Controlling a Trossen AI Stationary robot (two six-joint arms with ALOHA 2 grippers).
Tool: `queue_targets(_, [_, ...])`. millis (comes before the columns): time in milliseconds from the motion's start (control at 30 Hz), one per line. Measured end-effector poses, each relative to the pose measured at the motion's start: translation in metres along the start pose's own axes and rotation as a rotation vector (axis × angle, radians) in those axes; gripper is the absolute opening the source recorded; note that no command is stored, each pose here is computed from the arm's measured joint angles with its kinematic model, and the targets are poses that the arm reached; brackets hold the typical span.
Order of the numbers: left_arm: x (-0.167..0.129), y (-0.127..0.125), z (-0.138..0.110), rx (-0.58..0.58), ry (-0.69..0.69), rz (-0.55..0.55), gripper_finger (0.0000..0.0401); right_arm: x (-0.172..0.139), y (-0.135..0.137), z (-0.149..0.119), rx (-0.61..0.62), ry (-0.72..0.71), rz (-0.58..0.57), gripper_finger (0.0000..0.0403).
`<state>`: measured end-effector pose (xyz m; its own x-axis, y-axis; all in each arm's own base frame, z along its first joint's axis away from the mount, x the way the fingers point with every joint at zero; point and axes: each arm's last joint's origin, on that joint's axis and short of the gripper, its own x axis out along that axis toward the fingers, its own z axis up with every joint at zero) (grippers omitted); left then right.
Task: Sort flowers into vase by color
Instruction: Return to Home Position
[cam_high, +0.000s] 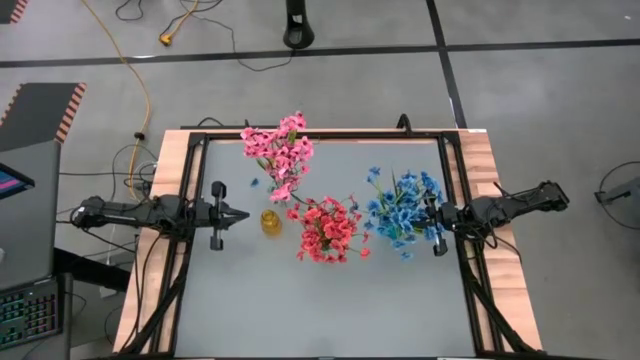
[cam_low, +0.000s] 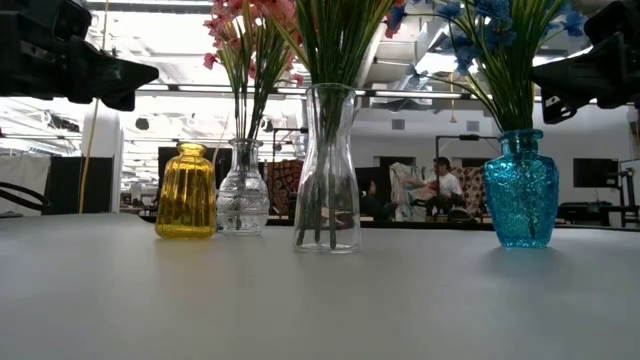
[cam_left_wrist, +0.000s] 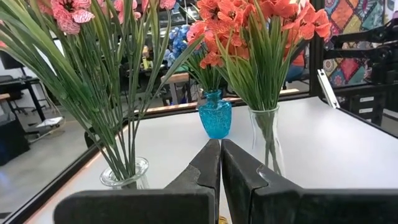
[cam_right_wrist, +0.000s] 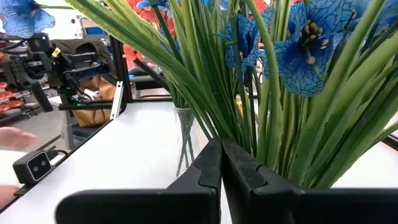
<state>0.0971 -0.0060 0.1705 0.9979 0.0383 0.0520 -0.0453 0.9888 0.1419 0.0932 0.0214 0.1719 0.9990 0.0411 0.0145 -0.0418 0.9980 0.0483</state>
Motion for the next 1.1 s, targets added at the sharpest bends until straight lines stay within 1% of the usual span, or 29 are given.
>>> queue_targets(167, [0.0000, 0.0000, 0.0000, -0.018, 0.000, 0.000, 0.0002, 0.0000, 0.0000, 0.0000, 0.000, 0.000, 0.000, 0.0038])
queue_targets(1100, [0.0000, -0.0001, -0.0002, -0.016, 0.000, 0.000, 0.0002, 0.0000, 0.0000, 0.0000, 0.000, 0.000, 0.000, 0.0038])
